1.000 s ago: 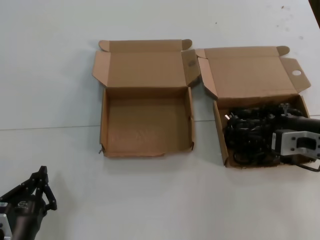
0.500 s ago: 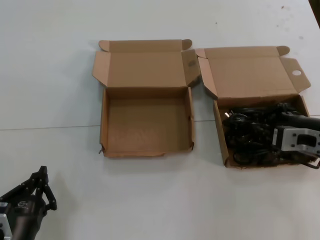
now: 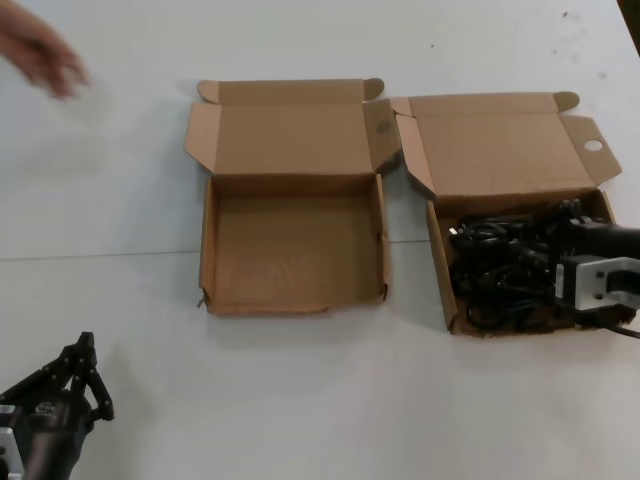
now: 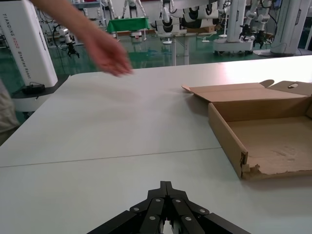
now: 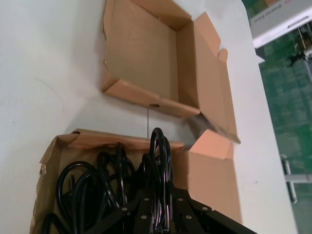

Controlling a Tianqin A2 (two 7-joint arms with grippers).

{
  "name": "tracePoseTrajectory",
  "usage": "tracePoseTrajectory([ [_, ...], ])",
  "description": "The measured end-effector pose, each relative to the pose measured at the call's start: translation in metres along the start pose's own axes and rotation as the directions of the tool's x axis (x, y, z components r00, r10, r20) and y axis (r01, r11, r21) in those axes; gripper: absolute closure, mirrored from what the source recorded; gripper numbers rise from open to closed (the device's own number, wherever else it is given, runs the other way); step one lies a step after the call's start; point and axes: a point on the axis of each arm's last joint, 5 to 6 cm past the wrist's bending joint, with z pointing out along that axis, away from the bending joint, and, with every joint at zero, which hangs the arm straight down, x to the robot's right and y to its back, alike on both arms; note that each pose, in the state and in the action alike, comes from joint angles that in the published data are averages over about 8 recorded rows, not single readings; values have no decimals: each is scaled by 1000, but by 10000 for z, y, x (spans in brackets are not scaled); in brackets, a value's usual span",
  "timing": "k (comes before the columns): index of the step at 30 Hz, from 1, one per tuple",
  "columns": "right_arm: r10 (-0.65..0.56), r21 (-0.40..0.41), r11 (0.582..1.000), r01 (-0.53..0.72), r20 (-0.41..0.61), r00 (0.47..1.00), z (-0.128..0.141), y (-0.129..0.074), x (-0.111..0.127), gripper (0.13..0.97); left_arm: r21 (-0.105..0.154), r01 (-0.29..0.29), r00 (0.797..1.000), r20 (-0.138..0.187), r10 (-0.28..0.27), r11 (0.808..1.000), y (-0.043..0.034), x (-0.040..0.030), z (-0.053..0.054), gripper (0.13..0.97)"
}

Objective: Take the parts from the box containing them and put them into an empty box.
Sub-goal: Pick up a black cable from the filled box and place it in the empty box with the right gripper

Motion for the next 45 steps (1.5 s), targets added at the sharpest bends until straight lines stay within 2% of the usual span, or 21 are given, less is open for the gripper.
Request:
tracePoseTrajectory([
  [11,-71,64,995,76,-80,994,-349,-435,316,911,0,0,1000,0,0,1000,0,0,0,941],
  [19,-63,145,986,85,-154,986,-375,-798,465,911,0,0,1000,0,0,1000,0,0,0,941],
  [26,-23,231,971,68,-192,981,-173,-1072,500,911,0,0,1000,0,0,1000,0,0,0,941],
  [32,42,296,955,17,-193,980,109,-1240,435,911,0,0,1000,0,0,1000,0,0,0,941],
  [45,229,370,912,-177,-100,968,741,-1300,54,911,0,0,1000,0,0,1000,0,0,0,941],
])
